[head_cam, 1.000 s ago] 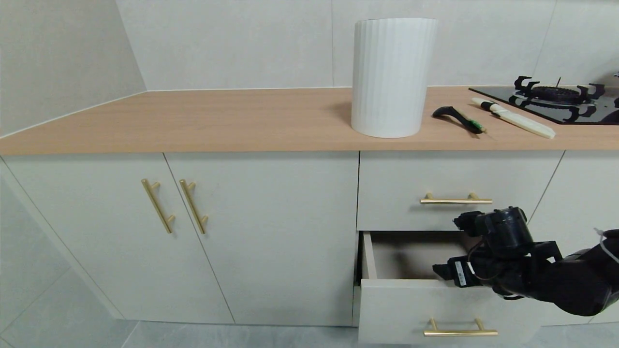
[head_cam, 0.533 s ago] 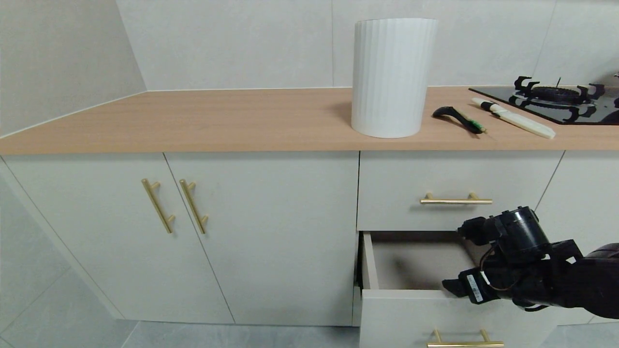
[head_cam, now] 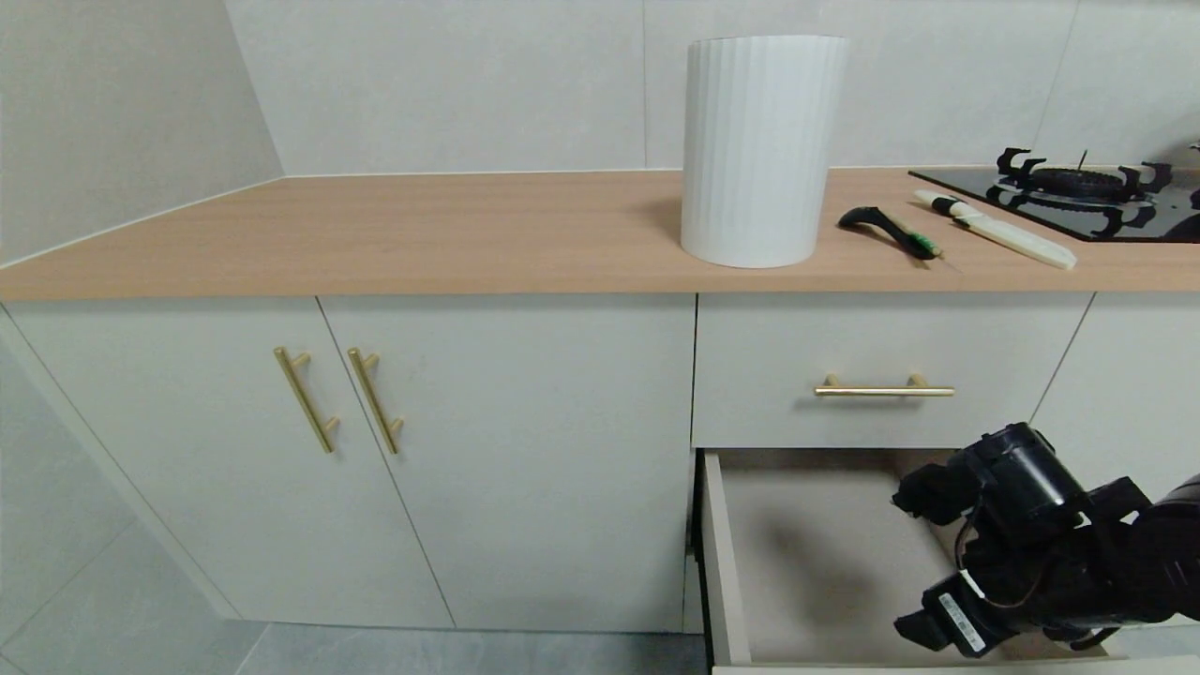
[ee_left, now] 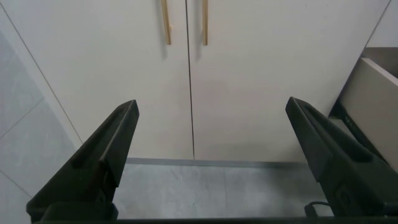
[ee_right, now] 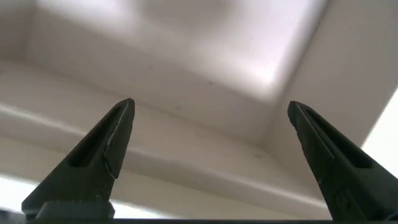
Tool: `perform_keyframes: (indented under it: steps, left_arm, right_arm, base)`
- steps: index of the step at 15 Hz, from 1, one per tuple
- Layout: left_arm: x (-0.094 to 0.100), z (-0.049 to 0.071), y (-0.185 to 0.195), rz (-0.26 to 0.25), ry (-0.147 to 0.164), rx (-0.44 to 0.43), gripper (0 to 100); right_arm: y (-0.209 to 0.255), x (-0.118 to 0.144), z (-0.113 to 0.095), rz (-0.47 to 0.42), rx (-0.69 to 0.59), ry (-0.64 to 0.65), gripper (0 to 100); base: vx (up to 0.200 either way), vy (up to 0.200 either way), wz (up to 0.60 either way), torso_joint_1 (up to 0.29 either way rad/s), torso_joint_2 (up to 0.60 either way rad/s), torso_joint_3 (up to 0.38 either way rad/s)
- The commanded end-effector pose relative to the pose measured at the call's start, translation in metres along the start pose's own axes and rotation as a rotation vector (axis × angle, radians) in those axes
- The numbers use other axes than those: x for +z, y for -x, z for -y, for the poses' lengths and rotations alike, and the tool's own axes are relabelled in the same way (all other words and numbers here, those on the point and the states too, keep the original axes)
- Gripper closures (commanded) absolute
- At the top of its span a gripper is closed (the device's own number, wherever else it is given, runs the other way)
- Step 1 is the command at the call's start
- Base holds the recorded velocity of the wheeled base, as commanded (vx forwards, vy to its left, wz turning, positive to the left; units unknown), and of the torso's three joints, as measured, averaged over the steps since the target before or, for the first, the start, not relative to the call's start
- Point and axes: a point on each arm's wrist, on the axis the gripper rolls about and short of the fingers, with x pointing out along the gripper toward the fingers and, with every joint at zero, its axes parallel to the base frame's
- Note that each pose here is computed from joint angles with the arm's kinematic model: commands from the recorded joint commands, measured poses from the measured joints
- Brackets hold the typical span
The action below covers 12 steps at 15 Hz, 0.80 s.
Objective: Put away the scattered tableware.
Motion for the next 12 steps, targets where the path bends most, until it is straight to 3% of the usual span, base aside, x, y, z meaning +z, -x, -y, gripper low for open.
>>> perform_keyframes:
  steps: [1, 4, 7, 10, 11, 12]
  left_arm:
    - [0.0, 0.0, 0.0, 0.0, 0.0, 0.0, 0]
    - [0.0, 0.0, 0.0, 0.0, 0.0, 0.0, 0]
    - [0.0, 0.0, 0.0, 0.0, 0.0, 0.0, 0]
    - [0.0, 0.0, 0.0, 0.0, 0.0, 0.0, 0]
    - [0.0, 0.0, 0.0, 0.0, 0.0, 0.0, 0]
    - [0.0, 0.0, 0.0, 0.0, 0.0, 0.0, 0]
  right_arm:
    - [0.022, -0.008, -0.003, 0.001, 0.031, 0.075, 0]
    - [0.046, -0.022, -0.013, -0.046, 0.113, 0.194, 0]
    - [0.049, -0.012, -0.012, -0.003, 0.103, 0.17, 0]
    - [0.062, 0.015, -0.008, 0.136, 0.106, -0.091, 0]
    - [0.064, 0.016, -0.007, 0.144, 0.108, -0.104, 0]
    - [0.078, 0.019, 0.001, 0.208, 0.11, -0.179, 0]
  base:
    - [0.0, 0.0, 0.0, 0.0, 0.0, 0.0]
    - [0.0, 0.0, 0.0, 0.0, 0.0, 0.0]
    - [0.0, 0.0, 0.0, 0.0, 0.0, 0.0]
    - [0.0, 0.0, 0.0, 0.0, 0.0, 0.0]
    - [0.0, 0.0, 0.0, 0.0, 0.0, 0.0]
    - [0.0, 0.0, 0.0, 0.0, 0.0, 0.0]
